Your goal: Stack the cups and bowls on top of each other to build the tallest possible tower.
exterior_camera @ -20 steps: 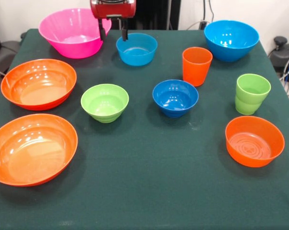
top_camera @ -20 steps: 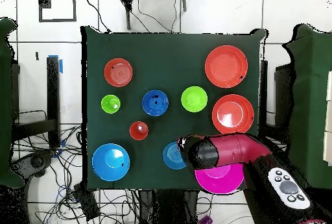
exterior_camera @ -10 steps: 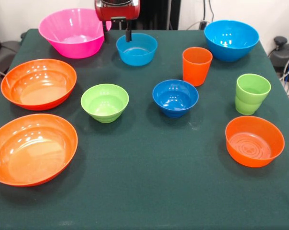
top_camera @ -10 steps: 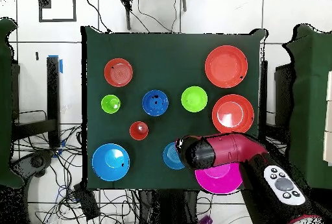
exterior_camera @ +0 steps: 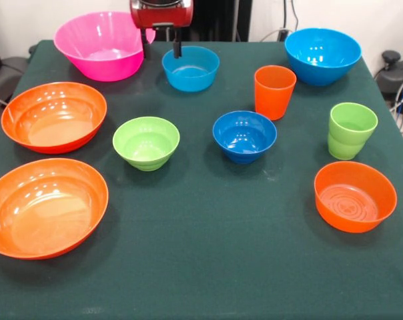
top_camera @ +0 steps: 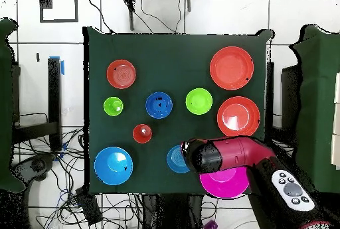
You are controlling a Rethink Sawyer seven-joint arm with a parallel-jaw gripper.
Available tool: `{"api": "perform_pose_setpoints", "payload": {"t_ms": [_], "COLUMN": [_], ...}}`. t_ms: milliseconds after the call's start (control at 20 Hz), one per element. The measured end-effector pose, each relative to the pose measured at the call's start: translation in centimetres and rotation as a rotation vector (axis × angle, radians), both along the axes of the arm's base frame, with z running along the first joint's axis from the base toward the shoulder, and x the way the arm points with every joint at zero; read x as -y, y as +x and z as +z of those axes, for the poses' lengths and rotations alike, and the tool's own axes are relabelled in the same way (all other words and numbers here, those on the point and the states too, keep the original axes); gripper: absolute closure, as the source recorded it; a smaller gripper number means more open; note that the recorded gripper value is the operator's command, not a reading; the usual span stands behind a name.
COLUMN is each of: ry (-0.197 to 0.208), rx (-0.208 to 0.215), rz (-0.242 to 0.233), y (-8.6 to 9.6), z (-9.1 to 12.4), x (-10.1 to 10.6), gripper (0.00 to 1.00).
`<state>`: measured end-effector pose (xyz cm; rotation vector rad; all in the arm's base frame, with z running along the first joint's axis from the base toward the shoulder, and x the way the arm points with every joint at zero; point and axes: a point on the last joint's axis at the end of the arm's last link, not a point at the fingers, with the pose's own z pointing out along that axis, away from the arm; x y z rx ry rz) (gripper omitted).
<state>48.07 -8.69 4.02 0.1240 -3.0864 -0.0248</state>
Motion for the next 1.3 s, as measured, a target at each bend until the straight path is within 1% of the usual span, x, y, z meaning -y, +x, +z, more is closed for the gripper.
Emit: {"api": "perform_pose_setpoints", "payload": {"t_ms": [150,200,300,350,550,650,750,950,1100,1300], "ry": [-0.006,-0.012,-0.017,-0.024,-0.035,-0.042,-0.053,-0.055,-0.05,-0.039], "rx": [0.013,0.025,0.034,0.046,0.053,0.052,0.046,0.039,0.035,0.021], "rz": [-0.002,-0.003,-0.006,-0.01,-0.019,-0.03,-0.047,-0.061,-0.062,-0.052], "y": [0.3,0.6,0.9,1.3,1.6,1.7,1.7,1.6,1.5,1.1], "z": [0.6,1.3,1.9,2.8,3.9,4.7,5.7,6.1,5.9,5.0], "x": [0.3,0.6,0.9,1.4,2.3,3.1,4.3,5.3,5.3,5.0], "gripper": [0.0,0.0,0.0,0.0,0.0,0.0,0.0,0.0,0.0,0.0]}}
